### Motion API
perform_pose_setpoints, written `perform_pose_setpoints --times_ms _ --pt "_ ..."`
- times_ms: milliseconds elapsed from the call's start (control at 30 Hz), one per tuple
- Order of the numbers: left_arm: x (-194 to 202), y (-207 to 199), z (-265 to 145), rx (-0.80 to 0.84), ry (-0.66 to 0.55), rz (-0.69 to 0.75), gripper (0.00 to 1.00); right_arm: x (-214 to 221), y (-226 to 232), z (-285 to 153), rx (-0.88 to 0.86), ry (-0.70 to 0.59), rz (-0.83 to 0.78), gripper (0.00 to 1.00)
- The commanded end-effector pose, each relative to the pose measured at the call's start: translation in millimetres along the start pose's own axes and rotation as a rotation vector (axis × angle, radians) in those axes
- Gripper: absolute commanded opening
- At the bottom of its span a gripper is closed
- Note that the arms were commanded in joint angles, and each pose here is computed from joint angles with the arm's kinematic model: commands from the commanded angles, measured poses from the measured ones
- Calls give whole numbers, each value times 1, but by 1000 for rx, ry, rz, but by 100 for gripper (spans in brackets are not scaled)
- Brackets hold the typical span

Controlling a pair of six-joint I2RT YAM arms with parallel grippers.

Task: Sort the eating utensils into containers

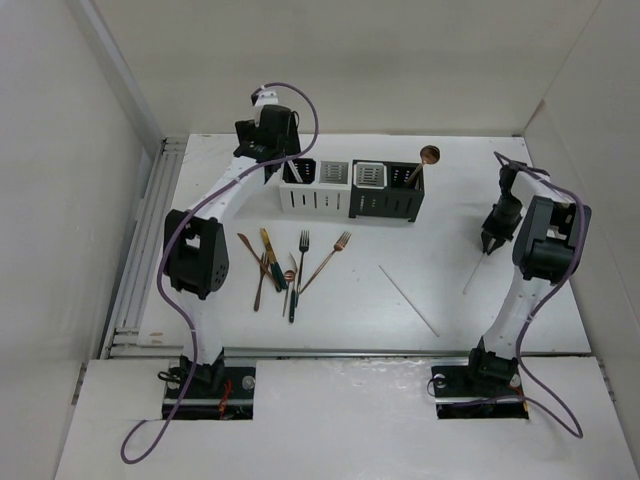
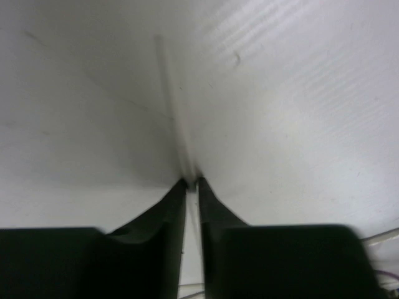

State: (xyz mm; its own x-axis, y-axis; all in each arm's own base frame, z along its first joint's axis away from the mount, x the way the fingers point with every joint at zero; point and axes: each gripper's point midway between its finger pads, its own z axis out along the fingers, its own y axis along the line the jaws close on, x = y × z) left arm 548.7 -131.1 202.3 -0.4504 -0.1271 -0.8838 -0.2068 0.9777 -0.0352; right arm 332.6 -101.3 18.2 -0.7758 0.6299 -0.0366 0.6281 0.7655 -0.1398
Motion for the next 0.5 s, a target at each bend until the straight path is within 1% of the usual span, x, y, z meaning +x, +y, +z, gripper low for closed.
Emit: perform_pose_setpoints --times_ms 0,67,133,167,233,467 --pt "-39 8 -26 4 -90 -28 93 -32 27 13 -52 -112 -12 24" --pt "-35 9 -25 2 -82 -23 93 -10 24 21 -40 -56 -41 29" --pt "-36 10 -25 -7 -85 -24 93 3 20 18 -49 -40 -44 29" --pt "-32 11 -24 -9 -77 -19 93 20 20 22 -52 -2 -57 29" --pt "-36 11 -27 -7 -85 -33 93 26 23 18 -75 -14 -64 30" --pt "-32 7 -27 18 -69 -37 93 43 21 26 -70 18 -77 31"
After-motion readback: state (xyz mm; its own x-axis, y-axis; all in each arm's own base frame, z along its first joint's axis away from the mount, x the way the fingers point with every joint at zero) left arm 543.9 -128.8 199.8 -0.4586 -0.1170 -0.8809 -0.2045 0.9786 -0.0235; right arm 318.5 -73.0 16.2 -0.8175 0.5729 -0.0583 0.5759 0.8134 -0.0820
